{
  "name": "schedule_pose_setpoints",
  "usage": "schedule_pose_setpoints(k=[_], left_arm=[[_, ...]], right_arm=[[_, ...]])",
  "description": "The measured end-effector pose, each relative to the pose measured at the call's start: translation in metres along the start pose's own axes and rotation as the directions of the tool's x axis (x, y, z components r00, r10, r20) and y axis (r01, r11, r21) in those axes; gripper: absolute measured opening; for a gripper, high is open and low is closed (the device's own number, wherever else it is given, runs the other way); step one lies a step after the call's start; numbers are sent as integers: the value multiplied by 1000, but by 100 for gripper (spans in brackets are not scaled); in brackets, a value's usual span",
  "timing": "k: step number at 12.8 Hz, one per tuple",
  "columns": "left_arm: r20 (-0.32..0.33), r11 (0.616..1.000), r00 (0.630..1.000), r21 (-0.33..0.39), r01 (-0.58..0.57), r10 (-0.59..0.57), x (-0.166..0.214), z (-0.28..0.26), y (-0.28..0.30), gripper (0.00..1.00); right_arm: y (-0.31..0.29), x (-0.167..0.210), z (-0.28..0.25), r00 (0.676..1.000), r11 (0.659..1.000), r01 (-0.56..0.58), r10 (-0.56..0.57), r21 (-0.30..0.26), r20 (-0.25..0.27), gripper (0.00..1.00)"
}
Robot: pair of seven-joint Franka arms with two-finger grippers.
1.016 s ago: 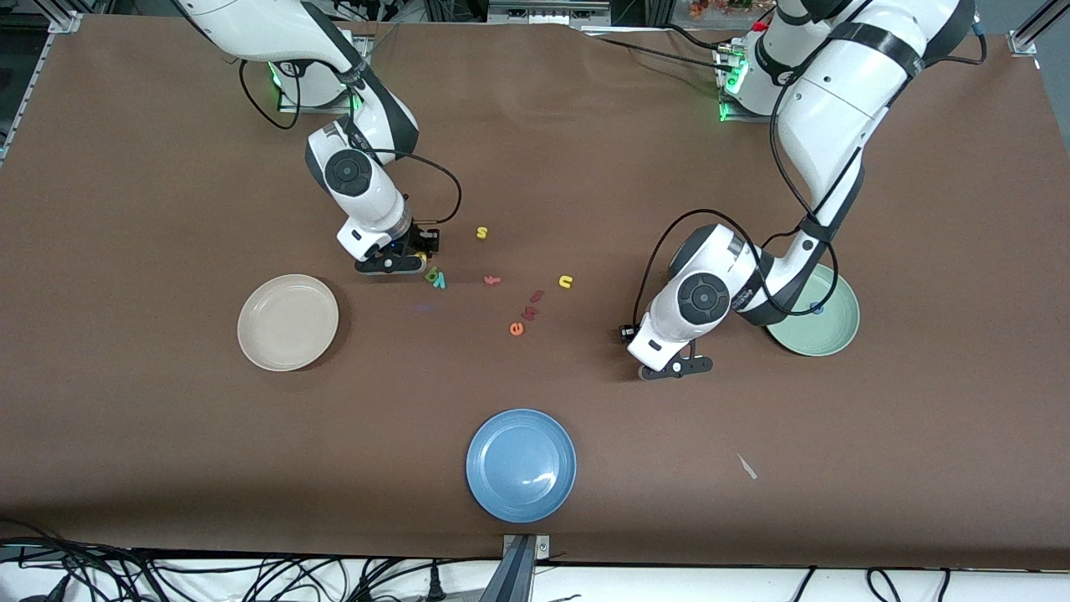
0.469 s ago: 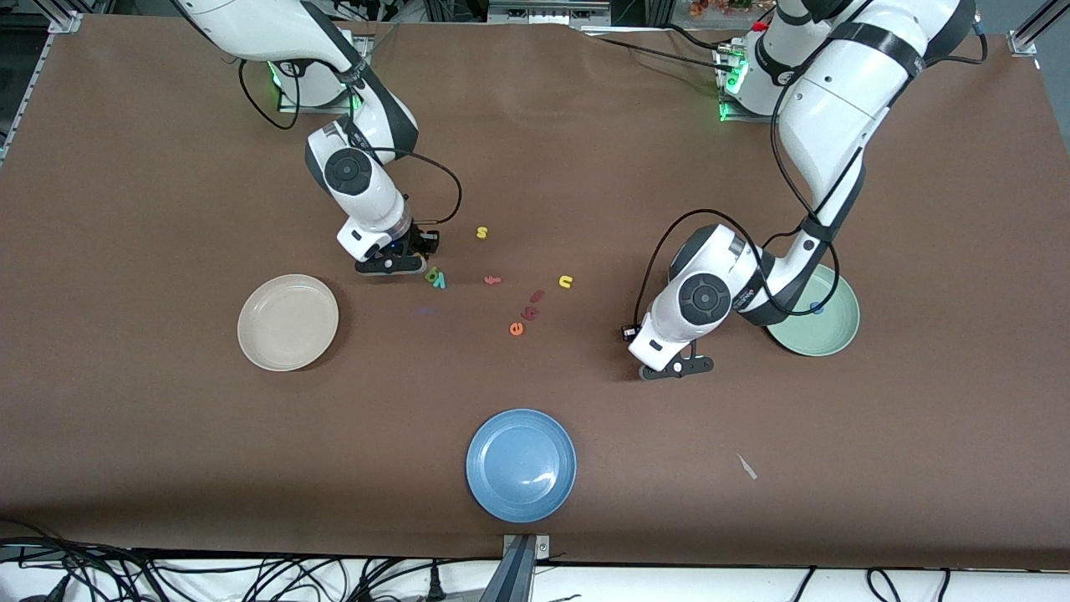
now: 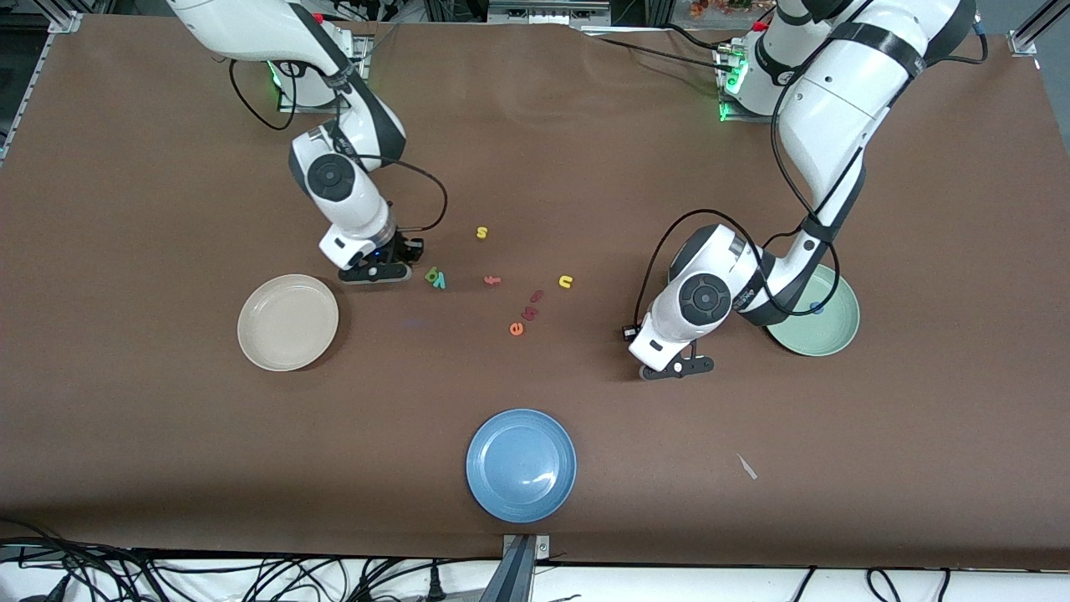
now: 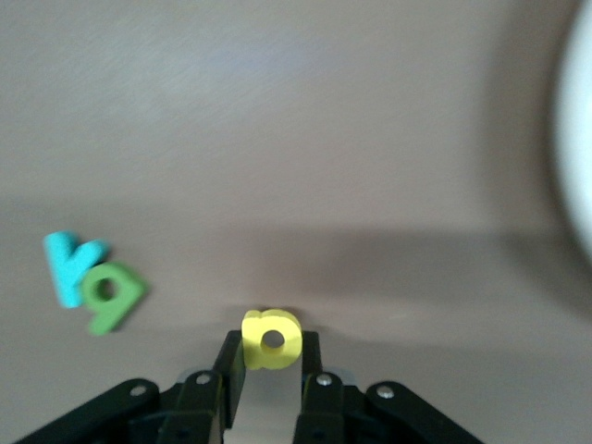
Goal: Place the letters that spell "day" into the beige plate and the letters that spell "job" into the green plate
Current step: 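Grasp the yellow letter with the right gripper while the left gripper carries pink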
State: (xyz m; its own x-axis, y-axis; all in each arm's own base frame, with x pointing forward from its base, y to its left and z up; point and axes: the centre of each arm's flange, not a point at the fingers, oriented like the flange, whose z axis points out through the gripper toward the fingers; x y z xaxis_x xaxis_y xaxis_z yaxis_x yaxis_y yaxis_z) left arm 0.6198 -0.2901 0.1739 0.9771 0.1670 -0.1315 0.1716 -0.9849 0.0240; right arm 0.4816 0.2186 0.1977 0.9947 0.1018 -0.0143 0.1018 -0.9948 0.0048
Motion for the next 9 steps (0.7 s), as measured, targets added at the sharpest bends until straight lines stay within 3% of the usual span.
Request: schedule_pose_setpoints(k=[1, 7, 8, 9], left_arm=[[0, 1000, 1000, 0, 0, 0, 0, 0, 0, 5], [-1, 1000, 1000, -1, 2, -2, 1, -1, 0, 5], [2, 1000, 1000, 4, 5, -5, 2, -4, -1, 5], [5, 1000, 1000, 10, 12, -12, 6, -10, -4, 5]], right_arm=[[21, 11, -16, 1000, 999, 30, -30, -17, -1, 28], [179, 57, -79, 974, 970, 226, -227, -93, -1, 30], [191, 57, -76, 973, 969, 230, -230, -96, 7, 33], [194, 56, -71, 973, 968, 232, -232, -94, 16, 44]])
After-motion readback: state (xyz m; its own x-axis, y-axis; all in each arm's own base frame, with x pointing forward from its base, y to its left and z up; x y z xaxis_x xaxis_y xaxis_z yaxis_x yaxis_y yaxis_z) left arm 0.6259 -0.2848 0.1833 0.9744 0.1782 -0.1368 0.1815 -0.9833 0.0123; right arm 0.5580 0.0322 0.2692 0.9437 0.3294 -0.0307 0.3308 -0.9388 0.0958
